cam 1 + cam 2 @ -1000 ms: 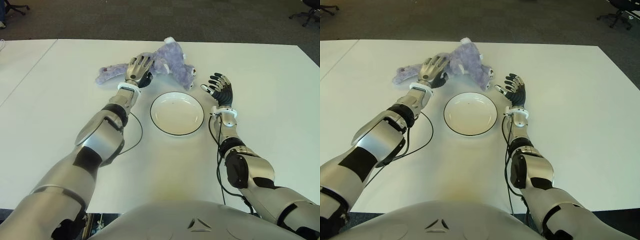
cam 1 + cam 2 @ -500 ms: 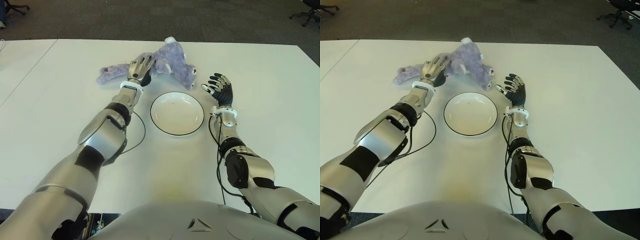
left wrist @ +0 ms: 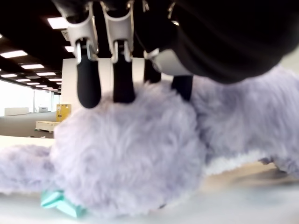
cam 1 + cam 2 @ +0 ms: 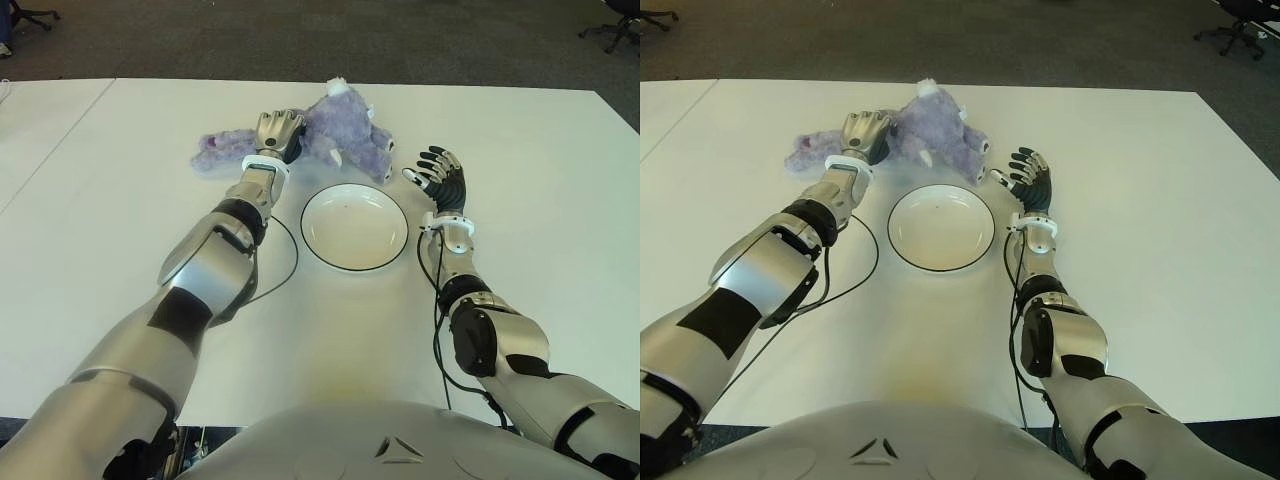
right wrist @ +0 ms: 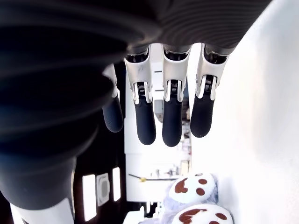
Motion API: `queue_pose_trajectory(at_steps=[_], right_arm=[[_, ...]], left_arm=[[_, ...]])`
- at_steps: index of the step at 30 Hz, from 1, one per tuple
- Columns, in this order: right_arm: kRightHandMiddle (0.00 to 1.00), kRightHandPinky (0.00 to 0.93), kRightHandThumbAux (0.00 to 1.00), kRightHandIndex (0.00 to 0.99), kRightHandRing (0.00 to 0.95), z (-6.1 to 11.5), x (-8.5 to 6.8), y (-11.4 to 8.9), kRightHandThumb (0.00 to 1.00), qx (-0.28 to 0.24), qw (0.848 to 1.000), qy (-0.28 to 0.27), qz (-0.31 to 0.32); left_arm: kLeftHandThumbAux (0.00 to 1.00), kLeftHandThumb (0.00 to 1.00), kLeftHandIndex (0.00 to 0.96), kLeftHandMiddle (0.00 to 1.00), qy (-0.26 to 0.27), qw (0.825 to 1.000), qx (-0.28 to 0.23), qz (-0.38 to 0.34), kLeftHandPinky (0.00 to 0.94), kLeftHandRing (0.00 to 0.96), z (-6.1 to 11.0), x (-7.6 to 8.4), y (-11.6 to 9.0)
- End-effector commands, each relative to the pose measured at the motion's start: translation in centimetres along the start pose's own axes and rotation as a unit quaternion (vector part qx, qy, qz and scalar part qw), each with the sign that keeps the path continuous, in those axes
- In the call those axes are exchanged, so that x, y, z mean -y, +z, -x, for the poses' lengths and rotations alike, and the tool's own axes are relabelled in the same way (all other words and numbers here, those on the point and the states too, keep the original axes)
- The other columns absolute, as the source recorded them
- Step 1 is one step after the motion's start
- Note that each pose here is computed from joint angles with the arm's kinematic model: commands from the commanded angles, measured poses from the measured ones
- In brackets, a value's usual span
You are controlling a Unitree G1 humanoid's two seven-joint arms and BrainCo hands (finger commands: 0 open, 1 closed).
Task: Put the doll into the plate.
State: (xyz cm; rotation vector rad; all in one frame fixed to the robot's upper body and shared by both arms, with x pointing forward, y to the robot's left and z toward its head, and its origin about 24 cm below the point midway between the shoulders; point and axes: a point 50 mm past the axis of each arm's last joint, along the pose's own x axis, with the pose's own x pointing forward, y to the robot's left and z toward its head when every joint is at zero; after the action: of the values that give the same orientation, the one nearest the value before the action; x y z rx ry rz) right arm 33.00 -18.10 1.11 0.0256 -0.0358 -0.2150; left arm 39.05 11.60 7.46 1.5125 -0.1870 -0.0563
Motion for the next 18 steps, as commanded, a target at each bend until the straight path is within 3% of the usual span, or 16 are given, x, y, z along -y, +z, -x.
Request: queue_pose_trajectory(at_steps=[1, 8, 16, 17, 18], right_arm=[[0.296, 0.298, 0.852, 0.234, 0.299, 11.1, 1.7, -11.6, 0.000, -0.295, 0.955, -0.042, -0.014], [0.307, 0.319, 0.845, 0.244, 0.313, 11.3, 1.8, -11.7, 0.000, -0.295, 0.955, -0.044, -0.011], [0.296, 0.290, 0.846, 0.236, 0.297, 11.2, 1.7, -11.6, 0.000, -0.290, 0.956, -0.041, -0.009], [0.296, 0.310, 0.850, 0.234, 0.302, 11.1, 1.6, -11.5, 0.000, -0.289, 0.956, -0.040, -0.009], [0.299, 0.321, 0.849, 0.234, 0.308, 11.1, 1.6, -11.5, 0.000, -0.289, 0.957, -0.039, -0.008]], left_arm=[[0.678, 1.000, 0.418, 0.347, -0.056, 0.998, -0.029, 0.014, 0.478, 0.429, 0.9, 1.9, -0.2], [0.666, 1.000, 0.433, 0.375, -0.047, 0.999, -0.024, -0.008, 0.466, 0.479, 0.9, 1.9, -0.1], [0.659, 1.000, 0.387, 0.422, -0.058, 0.998, -0.021, -0.016, 0.497, 0.498, 1.3, 2.4, -0.4], [0.650, 0.960, 0.380, 0.494, -0.061, 0.998, -0.018, -0.019, 0.619, 0.552, 1.5, 2.7, -0.5], [0.648, 0.951, 0.381, 0.520, -0.063, 0.998, -0.015, -0.021, 0.666, 0.567, 1.6, 2.9, -0.6]])
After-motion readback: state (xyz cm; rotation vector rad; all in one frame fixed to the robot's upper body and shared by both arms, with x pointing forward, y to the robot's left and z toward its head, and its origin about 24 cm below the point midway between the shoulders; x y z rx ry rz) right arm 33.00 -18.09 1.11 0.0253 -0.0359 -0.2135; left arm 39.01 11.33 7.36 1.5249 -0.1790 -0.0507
